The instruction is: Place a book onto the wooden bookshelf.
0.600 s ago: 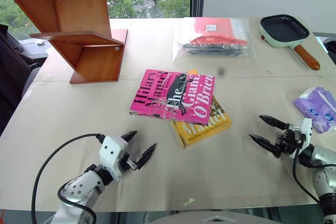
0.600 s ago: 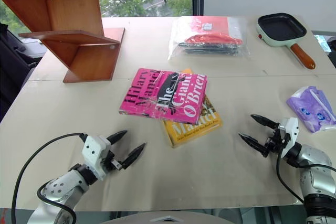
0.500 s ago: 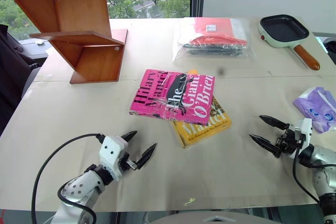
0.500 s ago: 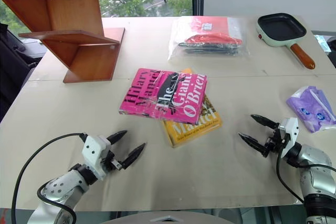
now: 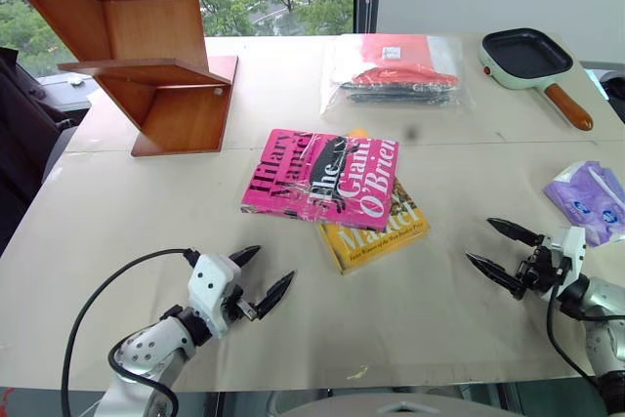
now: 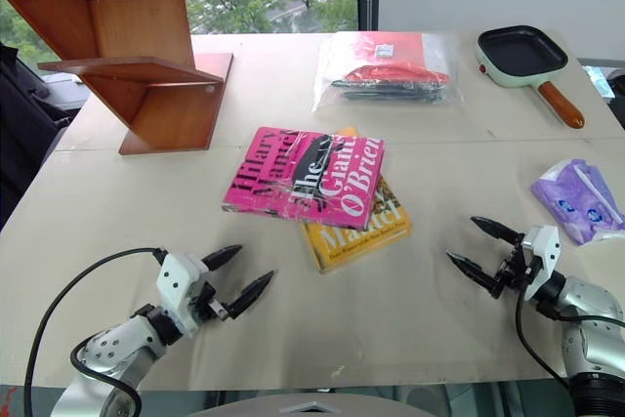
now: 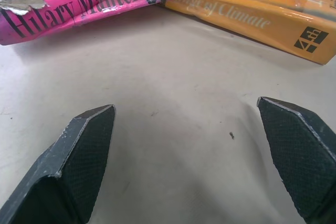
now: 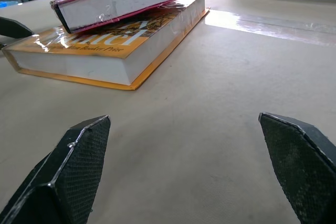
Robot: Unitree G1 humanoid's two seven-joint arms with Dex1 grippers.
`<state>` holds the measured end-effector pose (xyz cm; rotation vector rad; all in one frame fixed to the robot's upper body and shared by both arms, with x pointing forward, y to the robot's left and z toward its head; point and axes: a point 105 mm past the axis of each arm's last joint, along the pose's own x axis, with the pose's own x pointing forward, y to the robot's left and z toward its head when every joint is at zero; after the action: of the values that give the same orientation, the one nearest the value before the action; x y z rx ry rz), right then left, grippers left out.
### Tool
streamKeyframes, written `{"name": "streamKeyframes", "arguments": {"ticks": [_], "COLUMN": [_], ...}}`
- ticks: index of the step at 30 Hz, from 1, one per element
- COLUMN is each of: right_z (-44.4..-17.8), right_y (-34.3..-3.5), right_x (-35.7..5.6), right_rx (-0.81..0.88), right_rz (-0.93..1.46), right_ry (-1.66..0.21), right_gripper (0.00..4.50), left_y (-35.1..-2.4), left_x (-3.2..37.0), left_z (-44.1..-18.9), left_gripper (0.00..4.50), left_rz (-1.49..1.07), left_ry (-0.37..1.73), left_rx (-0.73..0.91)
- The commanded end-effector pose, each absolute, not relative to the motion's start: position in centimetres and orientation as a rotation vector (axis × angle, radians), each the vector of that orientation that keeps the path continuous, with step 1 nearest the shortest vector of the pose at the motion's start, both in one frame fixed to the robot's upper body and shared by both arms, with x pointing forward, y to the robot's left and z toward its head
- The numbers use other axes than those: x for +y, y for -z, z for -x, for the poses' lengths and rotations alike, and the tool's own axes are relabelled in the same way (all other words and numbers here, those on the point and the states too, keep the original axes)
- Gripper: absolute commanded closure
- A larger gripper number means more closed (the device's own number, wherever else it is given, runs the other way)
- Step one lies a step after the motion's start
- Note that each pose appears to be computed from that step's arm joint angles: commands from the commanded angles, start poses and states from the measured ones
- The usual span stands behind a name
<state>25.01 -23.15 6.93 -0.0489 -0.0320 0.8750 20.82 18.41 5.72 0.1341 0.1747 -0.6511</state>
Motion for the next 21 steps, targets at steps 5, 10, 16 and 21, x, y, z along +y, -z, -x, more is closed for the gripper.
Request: {"name": "streamKeyframes", "arguments": {"ticks": [5,10,16,21], "right_z": [-25.3,-24.2,-23.4,-23.3], "right_y": [-10.1,-13.4,-15.2,-16.8], "right_x": [-22.4,-20.7,-19.7,-18.7], "right_rx": [-0.142,-0.190,-0.190,-0.195], "right_rz": [0.082,-0.002,0.025,0.106], "right_ry": [-0.912,-1.017,-1.081,-1.139], "right_gripper": [0.00,0.00,0.00,0.00], "left_y": [-7.3,-10.1,-9.8,-8.8], "left_x": [16.9,15.7,16.0,16.0], "left_z": [-21.2,-21.5,-22.1,-25.2], "left_gripper": [0.04,0.04,0.04,0.04], "left_rz": [0.182,0.636,1.008,1.308], "left_ry": [0.600,0.441,0.276,0.272], "left_rx": [0.111,-0.013,0.029,0.154]}}
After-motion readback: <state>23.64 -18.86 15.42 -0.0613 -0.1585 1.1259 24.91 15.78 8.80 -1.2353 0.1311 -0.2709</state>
